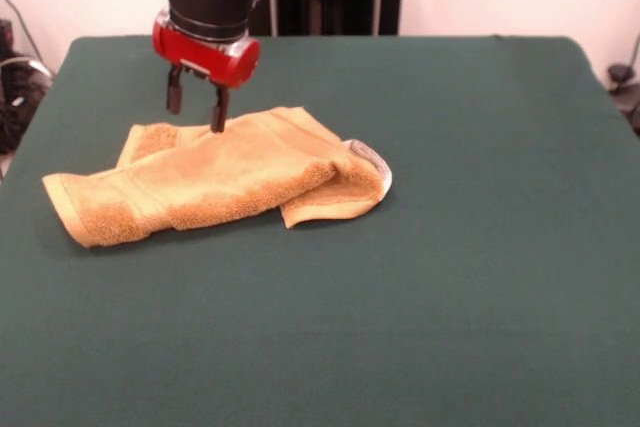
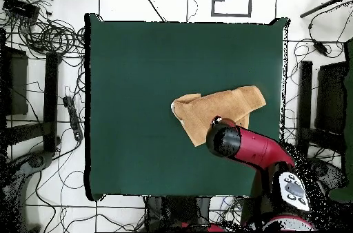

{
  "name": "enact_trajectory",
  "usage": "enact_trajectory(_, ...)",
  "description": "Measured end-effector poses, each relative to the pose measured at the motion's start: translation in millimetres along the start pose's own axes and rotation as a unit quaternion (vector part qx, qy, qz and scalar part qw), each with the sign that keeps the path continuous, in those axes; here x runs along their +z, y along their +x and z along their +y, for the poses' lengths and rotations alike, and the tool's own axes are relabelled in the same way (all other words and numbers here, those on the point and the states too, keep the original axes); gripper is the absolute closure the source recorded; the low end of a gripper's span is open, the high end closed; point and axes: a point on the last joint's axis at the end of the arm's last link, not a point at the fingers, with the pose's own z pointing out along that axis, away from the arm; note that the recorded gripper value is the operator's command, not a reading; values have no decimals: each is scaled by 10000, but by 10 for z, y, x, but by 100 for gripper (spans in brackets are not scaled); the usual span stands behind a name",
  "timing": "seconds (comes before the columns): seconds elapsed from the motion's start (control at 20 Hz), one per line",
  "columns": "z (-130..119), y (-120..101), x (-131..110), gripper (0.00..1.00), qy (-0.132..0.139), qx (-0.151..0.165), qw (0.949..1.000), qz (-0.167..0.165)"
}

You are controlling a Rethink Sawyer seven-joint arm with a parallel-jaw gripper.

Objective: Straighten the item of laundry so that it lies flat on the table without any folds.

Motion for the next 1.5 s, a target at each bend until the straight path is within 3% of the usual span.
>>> enact_trajectory(0.55, 317, 10, -118, 0, -434, 197, 9988, 76)
enact_trajectory(0.9, 462, 134, -122, 0, -725, 316, 9965, 287)
enact_trajectory(1.5, 578, 392, -105, 0, -793, 312, 9948, 551)
